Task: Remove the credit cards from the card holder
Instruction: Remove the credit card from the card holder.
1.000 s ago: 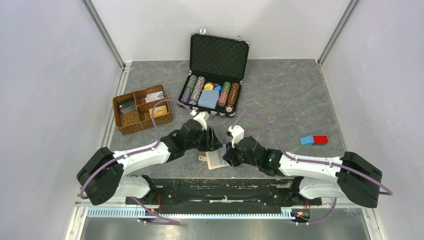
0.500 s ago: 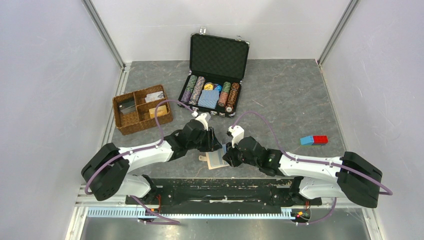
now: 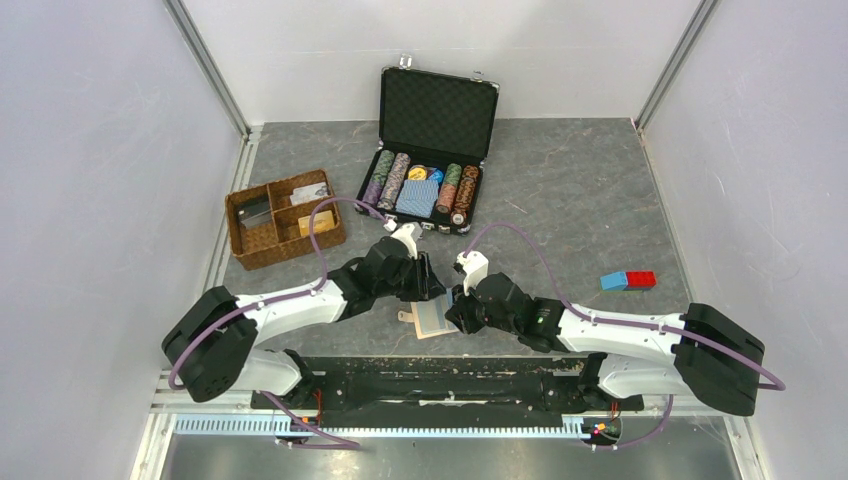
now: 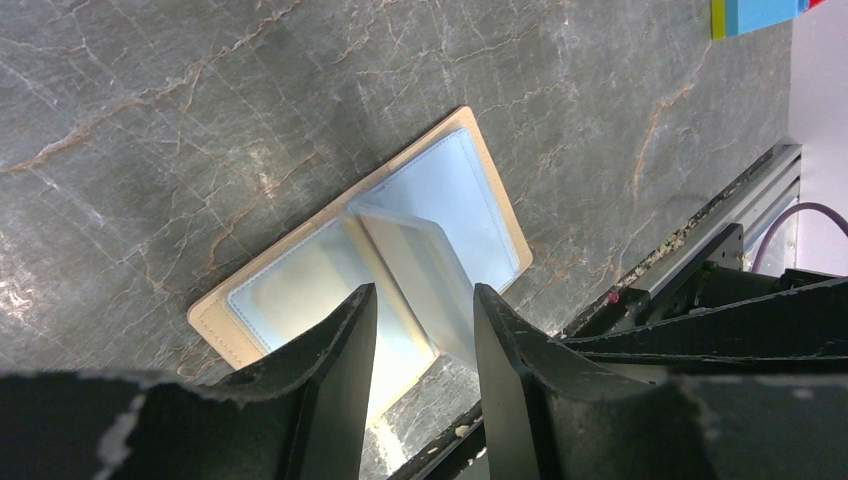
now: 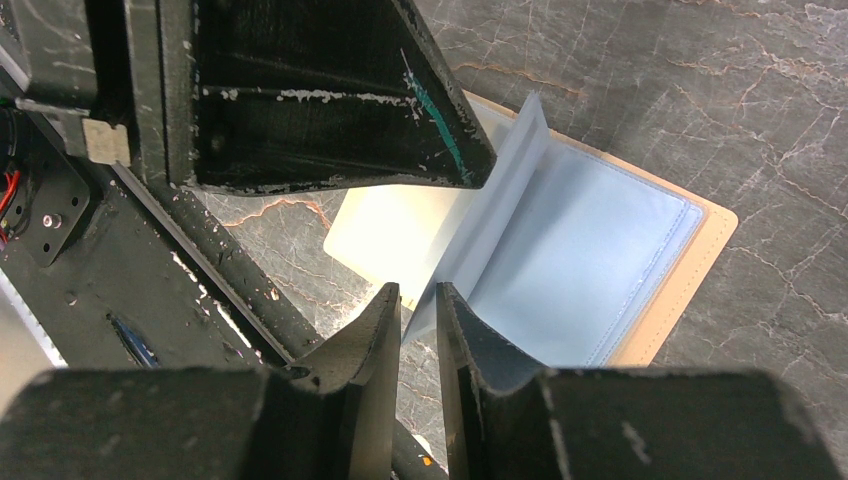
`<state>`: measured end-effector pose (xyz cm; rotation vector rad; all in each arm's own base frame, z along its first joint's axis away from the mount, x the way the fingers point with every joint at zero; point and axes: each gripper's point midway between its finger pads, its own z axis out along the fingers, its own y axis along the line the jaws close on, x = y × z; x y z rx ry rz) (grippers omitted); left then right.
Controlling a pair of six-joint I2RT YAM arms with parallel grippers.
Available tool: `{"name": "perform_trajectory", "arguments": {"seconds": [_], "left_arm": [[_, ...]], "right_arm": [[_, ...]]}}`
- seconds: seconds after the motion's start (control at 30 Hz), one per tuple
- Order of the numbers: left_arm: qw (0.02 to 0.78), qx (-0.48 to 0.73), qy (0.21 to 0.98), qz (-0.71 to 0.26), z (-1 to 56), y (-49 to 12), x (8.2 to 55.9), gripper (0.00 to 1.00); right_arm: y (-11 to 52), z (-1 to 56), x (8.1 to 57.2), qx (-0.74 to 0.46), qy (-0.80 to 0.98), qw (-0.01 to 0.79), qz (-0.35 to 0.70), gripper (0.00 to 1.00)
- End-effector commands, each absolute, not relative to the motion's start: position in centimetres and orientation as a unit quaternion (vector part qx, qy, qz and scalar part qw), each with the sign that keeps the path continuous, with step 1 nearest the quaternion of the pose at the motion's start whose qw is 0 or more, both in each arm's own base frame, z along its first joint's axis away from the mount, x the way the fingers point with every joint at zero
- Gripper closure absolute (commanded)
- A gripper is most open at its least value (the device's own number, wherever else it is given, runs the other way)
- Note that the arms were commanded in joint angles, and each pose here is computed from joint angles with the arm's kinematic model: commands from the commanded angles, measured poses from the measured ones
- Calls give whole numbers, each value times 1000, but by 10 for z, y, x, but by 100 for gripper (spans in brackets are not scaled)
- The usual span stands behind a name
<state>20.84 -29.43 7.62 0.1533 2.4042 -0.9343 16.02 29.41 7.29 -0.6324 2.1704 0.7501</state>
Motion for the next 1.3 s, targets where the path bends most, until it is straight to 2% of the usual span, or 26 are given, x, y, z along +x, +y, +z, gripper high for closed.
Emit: {"name": "perform_trajectory", "arguments": {"seconds": [0.0, 0.43, 0.67, 0.8, 0.9, 1.07, 1.27], "left_arm": [[294, 48, 877, -377, 103, -308, 218, 53], [284, 47, 885, -367, 88, -305, 216, 56], [284, 49, 889, -357, 84, -302, 216, 60], [283, 49, 891, -352, 82, -301, 216, 61], [287, 49, 888, -357, 87, -301, 216, 60], [294, 46, 881, -367, 98, -304, 218, 54], [291, 47, 883, -366, 97, -305, 218, 54]], "right_arm": [[299, 82, 162, -243, 838, 383, 304, 78], [296, 81, 163, -241, 840, 384, 299, 78], [292, 81, 165, -236, 842, 388, 290, 72], [292, 82, 166, -236, 842, 390, 288, 72], [293, 82, 164, -240, 841, 387, 291, 75], [295, 83, 164, -243, 839, 386, 296, 77], [296, 83, 163, -244, 839, 385, 297, 77]]}}
